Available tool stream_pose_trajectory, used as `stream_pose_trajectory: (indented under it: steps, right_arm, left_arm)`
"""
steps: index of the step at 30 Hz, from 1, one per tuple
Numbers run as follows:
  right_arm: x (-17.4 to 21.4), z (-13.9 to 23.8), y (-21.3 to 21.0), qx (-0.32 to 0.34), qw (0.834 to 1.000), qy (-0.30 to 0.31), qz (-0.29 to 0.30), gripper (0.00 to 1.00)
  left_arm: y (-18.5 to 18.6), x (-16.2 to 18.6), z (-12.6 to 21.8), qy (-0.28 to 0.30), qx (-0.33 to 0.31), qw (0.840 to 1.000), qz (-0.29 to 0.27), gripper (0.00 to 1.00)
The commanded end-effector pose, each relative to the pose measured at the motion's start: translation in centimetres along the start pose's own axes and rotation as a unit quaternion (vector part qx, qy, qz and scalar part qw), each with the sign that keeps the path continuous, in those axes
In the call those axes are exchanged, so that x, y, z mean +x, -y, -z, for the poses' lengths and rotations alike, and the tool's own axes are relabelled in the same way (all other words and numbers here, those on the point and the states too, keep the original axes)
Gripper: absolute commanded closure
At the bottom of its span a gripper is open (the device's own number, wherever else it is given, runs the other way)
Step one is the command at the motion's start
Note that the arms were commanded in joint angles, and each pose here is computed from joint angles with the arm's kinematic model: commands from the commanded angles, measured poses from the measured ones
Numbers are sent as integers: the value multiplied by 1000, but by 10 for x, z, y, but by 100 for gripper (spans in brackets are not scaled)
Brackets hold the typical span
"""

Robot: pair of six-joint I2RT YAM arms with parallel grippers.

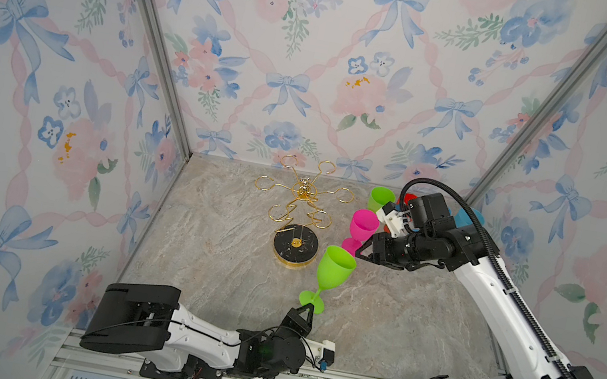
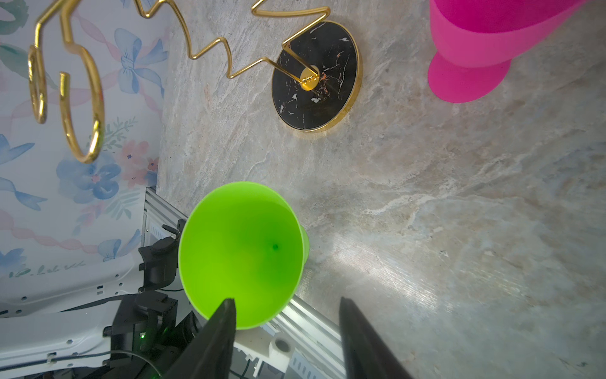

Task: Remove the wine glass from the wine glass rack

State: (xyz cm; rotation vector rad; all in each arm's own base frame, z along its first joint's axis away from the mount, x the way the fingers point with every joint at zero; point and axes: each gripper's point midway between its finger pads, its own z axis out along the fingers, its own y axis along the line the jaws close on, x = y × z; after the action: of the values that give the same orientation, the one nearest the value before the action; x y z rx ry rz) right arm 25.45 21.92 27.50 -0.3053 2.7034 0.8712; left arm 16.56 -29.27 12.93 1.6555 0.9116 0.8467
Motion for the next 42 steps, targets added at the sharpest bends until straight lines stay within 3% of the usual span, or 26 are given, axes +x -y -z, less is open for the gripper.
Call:
stream_pose_trajectory:
  steps: [1,10,21,30,42]
  right_arm:
    - [9,-6,-1,-1,1000,-27,-1,51]
    - [10,-18,-5,-8,997,-72,-5,63]
    - [23,-33,-6,-12,994,-104,-8,68]
    - [27,-34,-5,-11,993,-117,-9,78]
    - [33,-39,-6,-17,991,-133,-13,79]
  left_arm:
    - [-7,4,2,-9,-18,1000,8,100]
    - [-7,5,3,-7,-21,1000,5,100]
    - [-6,7,3,-10,-22,1000,-7,100]
    - [-6,10,6,-9,-24,999,-20,100]
    - [-7,13,6,-12,-27,999,-24,100]
